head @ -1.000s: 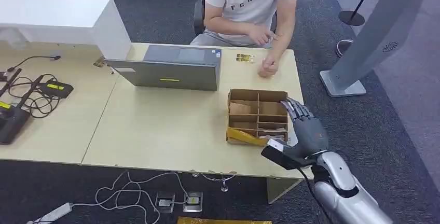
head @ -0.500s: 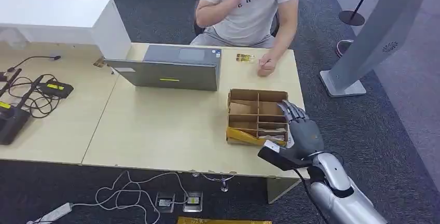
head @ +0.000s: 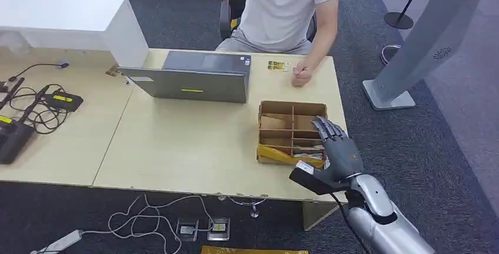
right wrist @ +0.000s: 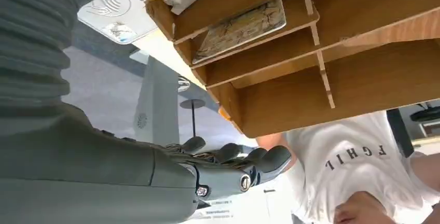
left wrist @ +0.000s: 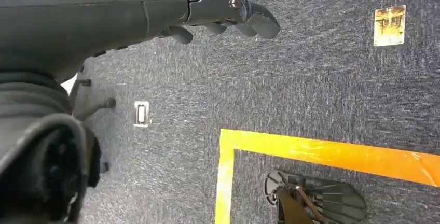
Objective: Pass the card to the sensor for recognition and then transmit it.
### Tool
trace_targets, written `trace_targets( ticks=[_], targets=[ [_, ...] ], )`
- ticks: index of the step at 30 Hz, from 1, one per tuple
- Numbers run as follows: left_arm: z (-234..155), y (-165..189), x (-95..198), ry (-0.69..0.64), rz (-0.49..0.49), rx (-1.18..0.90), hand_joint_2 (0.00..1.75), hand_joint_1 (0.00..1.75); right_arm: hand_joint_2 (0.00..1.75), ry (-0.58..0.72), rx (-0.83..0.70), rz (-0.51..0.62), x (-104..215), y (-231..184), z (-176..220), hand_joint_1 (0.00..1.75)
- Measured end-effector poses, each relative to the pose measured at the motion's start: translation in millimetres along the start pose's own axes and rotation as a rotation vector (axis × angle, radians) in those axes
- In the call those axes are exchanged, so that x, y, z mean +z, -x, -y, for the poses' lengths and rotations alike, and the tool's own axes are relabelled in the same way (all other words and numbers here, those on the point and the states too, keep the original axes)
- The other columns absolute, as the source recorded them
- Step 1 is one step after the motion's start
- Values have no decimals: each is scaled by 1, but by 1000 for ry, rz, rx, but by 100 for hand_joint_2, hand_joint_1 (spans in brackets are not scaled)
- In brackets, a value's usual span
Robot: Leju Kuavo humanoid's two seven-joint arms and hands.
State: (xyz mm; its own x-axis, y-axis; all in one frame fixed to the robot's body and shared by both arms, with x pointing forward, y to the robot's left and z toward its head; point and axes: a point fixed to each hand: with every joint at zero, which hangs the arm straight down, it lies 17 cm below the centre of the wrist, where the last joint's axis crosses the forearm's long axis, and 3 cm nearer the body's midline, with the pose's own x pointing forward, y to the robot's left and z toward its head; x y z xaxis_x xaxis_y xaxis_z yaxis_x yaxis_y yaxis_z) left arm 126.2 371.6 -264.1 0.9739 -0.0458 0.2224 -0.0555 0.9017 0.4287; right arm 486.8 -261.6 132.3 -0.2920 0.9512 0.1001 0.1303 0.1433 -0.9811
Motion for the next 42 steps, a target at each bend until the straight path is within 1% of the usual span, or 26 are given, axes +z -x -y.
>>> trace_targets(
  ticks=[10,30,31,32,42],
  targets=[
    [0,0,0,-1,0,0,0,0,175,-20,10,-18,3,6,-7,0],
    [-3,0,-1,-4,0,0,0,0,175,-57,31,-13,6,3,-16,0],
    [-3,0,-1,-4,0,0,0,0,175,-58,32,-12,6,3,-16,166],
    [-3,0,-1,-3,0,0,0,0,175,-61,33,-10,6,3,-17,175],
    [-3,0,-1,-3,0,0,0,0,175,-101,48,12,7,-5,-26,175]
  ],
)
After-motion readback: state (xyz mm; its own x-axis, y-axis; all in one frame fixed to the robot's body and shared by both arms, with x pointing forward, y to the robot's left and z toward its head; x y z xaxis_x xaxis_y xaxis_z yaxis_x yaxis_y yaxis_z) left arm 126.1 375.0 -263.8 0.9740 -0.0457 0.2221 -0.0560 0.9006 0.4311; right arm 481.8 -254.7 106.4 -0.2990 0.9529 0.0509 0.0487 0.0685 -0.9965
